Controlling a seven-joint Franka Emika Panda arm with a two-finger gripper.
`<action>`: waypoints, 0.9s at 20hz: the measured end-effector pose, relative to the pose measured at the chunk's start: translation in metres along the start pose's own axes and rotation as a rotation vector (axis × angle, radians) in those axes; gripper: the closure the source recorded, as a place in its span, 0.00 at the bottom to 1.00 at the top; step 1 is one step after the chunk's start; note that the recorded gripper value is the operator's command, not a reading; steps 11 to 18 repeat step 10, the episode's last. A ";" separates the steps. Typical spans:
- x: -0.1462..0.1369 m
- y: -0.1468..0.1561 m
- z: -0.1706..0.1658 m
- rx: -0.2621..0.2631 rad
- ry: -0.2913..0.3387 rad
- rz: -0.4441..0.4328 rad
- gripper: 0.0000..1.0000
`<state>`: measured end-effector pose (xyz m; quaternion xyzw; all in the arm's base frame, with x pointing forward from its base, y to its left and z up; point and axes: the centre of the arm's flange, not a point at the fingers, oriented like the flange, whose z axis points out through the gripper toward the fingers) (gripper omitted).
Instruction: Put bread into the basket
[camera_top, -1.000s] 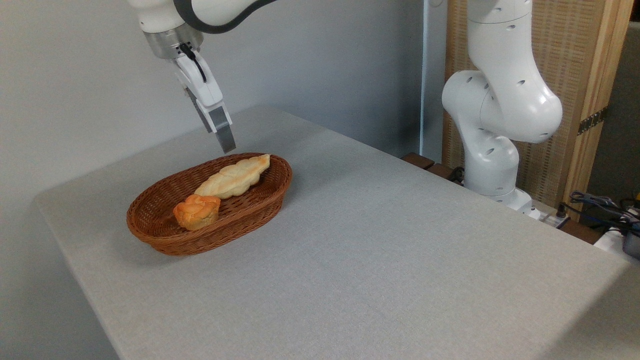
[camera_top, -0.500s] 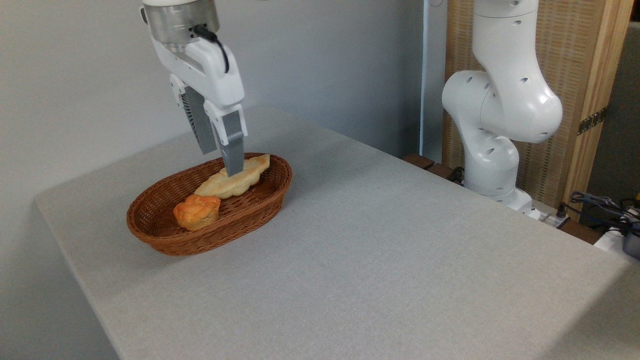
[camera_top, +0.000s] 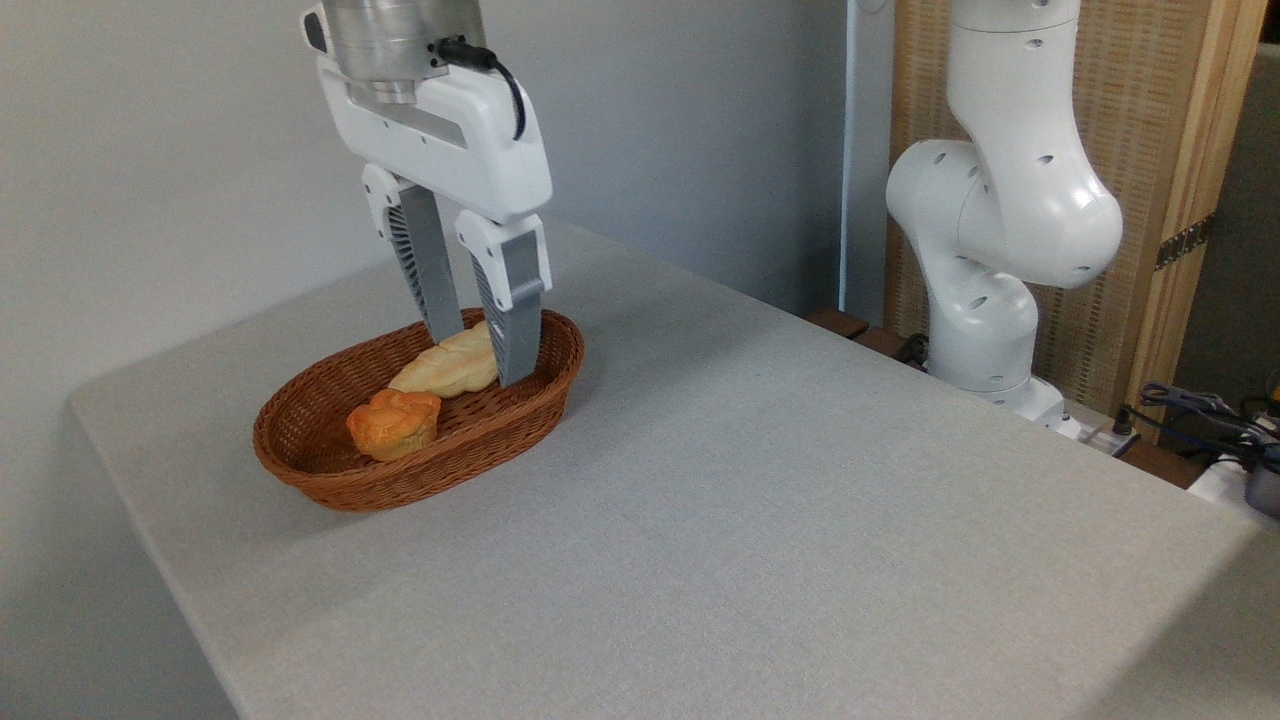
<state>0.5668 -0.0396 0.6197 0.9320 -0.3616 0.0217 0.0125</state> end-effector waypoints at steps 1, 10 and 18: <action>-0.002 -0.003 0.000 0.000 0.000 0.001 0.00; -0.002 0.007 0.004 -0.031 -0.037 0.016 0.00; -0.002 0.007 0.004 -0.031 -0.037 0.016 0.00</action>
